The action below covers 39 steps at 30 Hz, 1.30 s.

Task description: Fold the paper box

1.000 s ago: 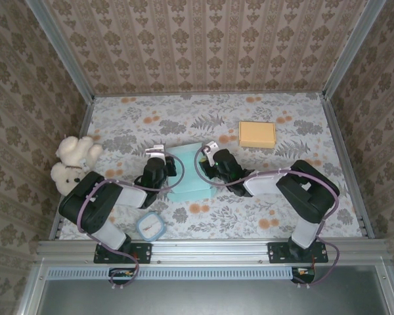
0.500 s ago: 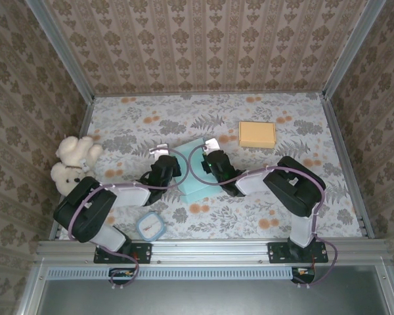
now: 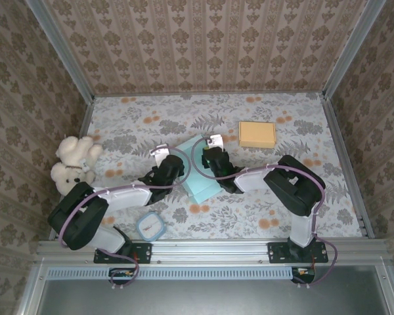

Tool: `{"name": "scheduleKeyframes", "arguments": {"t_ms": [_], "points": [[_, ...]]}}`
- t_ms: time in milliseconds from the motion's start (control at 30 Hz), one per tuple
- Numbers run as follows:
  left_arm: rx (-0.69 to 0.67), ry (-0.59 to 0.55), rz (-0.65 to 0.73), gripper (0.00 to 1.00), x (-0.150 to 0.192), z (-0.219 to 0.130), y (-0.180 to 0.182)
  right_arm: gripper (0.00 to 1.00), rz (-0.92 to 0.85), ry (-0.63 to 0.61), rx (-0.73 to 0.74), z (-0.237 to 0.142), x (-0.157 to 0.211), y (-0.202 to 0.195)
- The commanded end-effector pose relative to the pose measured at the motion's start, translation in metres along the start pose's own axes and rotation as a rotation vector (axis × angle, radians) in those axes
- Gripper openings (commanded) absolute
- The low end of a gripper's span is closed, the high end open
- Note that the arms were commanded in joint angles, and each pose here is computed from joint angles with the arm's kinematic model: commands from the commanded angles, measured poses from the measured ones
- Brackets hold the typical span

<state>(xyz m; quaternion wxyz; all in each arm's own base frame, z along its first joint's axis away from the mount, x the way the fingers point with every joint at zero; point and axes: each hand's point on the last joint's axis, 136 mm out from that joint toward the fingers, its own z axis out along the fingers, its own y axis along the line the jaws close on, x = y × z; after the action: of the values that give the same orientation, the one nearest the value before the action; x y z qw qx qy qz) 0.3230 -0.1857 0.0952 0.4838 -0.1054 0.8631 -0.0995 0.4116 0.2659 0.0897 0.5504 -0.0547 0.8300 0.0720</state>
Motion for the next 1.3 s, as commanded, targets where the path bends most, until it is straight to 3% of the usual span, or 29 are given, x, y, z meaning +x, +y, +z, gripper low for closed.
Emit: {"name": "scheduleKeyframes", "arguments": {"t_ms": [0, 167, 533, 967, 1267], "points": [[-0.149, -0.052, -0.029, 0.0, -0.016, -0.007, 0.029, 0.28, 0.03, 0.01, 0.013, 0.01, 0.009, -0.037], [-0.15, -0.036, -0.023, 0.0, -0.015, -0.008, 0.028, 0.37, -0.007, -0.009, -0.194, 0.005, 0.005, -0.005], [-0.122, -0.016, -0.01, 0.0, -0.01, -0.006, 0.022, 0.45, -0.048, -0.018, -0.312, 0.006, -0.006, 0.019], [-0.06, 0.026, 0.024, 0.0, -0.003, -0.002, 0.007, 0.52, -0.112, -0.005, -0.282, 0.004, -0.014, 0.026], [-0.056, 0.027, 0.032, 0.0, -0.003, -0.002, 0.005, 0.54, -0.098, -0.028, -0.175, 0.001, -0.023, 0.01]]}}
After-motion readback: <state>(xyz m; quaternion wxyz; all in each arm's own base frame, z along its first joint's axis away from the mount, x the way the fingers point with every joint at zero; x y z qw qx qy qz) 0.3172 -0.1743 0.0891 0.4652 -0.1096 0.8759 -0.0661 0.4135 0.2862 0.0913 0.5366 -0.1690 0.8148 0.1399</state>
